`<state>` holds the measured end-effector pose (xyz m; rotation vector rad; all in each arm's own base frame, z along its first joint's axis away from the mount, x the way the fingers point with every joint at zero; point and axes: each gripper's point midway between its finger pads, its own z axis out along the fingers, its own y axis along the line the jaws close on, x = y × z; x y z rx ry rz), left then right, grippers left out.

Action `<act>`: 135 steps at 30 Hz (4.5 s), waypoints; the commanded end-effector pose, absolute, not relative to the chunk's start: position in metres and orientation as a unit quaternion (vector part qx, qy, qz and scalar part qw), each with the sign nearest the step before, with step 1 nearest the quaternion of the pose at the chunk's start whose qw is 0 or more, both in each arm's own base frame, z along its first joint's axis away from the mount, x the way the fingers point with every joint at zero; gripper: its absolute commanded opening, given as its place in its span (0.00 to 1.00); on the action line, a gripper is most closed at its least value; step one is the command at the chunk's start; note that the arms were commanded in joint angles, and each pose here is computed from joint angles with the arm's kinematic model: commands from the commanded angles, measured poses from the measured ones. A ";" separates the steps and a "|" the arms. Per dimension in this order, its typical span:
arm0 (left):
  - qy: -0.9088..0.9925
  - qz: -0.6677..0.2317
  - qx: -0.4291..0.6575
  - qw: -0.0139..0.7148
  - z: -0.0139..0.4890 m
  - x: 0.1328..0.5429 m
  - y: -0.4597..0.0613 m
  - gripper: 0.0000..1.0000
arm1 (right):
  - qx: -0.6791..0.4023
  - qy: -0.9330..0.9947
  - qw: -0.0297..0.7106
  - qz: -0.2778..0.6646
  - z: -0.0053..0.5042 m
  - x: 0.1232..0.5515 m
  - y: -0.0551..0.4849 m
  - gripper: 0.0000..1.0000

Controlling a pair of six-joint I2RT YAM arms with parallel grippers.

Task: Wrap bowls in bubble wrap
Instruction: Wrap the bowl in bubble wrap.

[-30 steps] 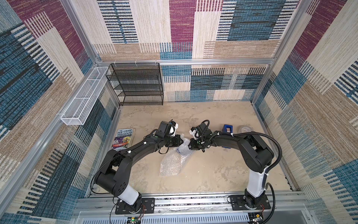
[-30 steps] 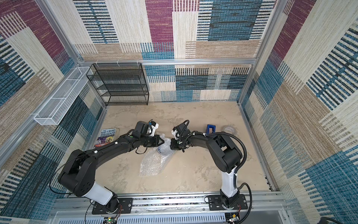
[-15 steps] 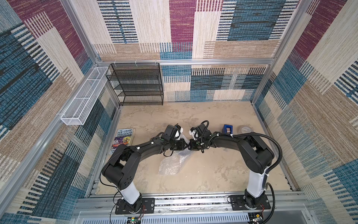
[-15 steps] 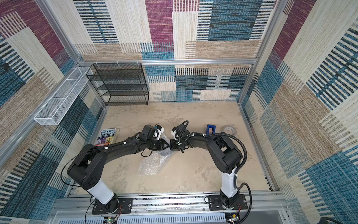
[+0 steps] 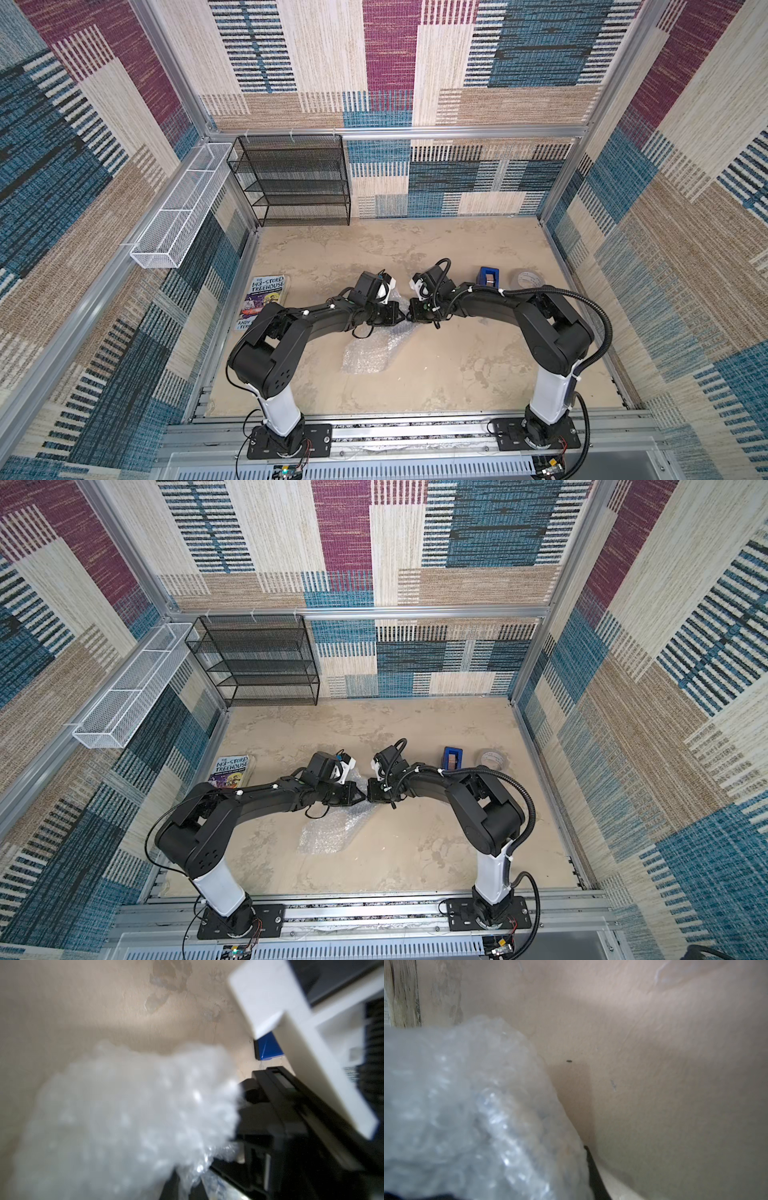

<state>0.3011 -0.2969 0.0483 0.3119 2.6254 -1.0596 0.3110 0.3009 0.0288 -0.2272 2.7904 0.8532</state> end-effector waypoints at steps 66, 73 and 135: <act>0.929 -0.308 0.173 0.111 0.049 0.295 -0.292 0.15 | -0.057 0.920 0.102 0.374 0.047 0.302 0.307 0.00; 0.929 -0.287 0.157 0.170 0.079 0.315 -0.277 0.83 | -0.041 0.937 0.122 0.325 0.049 0.316 0.295 0.00; 0.889 -0.342 -0.153 0.264 0.061 0.265 -0.120 0.95 | -0.036 0.935 0.107 0.335 0.041 0.325 0.287 0.00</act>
